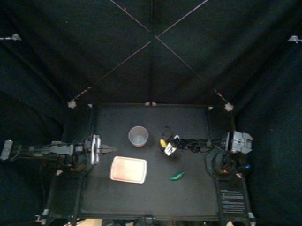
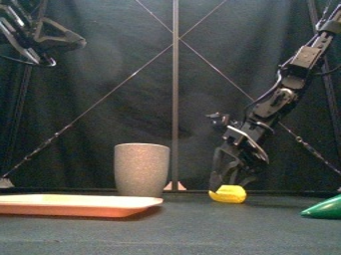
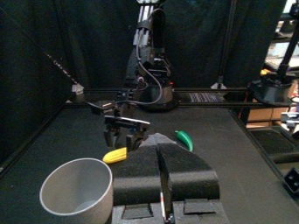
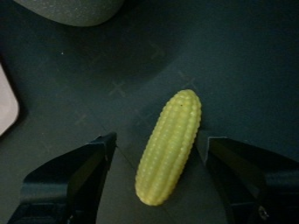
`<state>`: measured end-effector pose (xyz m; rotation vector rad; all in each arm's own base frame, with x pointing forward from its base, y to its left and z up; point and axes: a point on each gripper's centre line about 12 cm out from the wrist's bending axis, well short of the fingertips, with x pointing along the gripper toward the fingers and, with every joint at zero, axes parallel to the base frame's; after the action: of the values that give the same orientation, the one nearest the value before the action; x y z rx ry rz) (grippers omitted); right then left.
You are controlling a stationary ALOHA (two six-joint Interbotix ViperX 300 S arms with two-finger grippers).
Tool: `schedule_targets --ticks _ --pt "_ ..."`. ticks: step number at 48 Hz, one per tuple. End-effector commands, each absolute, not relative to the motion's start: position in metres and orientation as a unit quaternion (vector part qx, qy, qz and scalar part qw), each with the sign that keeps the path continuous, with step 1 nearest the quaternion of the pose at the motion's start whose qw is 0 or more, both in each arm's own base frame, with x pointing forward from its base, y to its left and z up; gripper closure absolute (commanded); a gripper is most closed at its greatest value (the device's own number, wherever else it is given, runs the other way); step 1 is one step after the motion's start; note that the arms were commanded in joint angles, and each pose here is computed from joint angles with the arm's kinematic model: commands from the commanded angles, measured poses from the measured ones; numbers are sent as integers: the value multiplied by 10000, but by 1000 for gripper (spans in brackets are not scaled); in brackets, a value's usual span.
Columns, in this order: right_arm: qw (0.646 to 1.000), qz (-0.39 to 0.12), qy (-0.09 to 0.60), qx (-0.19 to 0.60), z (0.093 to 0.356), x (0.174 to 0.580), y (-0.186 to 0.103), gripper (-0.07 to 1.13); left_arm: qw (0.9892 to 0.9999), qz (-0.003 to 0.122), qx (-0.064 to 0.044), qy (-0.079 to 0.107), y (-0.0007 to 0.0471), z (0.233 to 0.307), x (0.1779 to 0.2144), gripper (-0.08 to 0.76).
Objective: Pick the corn then place it on the pink plate
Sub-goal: Pick the corn
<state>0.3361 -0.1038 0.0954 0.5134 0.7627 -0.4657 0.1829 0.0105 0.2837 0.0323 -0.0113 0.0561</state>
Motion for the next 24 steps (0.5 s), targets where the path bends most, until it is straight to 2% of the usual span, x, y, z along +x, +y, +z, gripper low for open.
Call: schedule_targets --ticks 1,8,13,19,24 --pt "8746 -2172 3571 2457 1039 3479 -1046 41 9991 297 175 -248 111 2979 1838 703" --pt "8716 -2155 3651 2462 1003 3526 -1044 46 9990 298 221 -246 112 2979 1838 705" --pt "8724 -2129 3650 2455 1016 3546 -1031 99 9990 289 228 -246 109 2979 1838 703" --pt "8695 -2141 3710 2459 1003 3527 -1039 241 9990 296 236 -246 111 2979 1838 703" --pt "8677 -2139 3743 2474 991 3528 -1032 420 9990 296 236 -246 111 2979 1838 703"
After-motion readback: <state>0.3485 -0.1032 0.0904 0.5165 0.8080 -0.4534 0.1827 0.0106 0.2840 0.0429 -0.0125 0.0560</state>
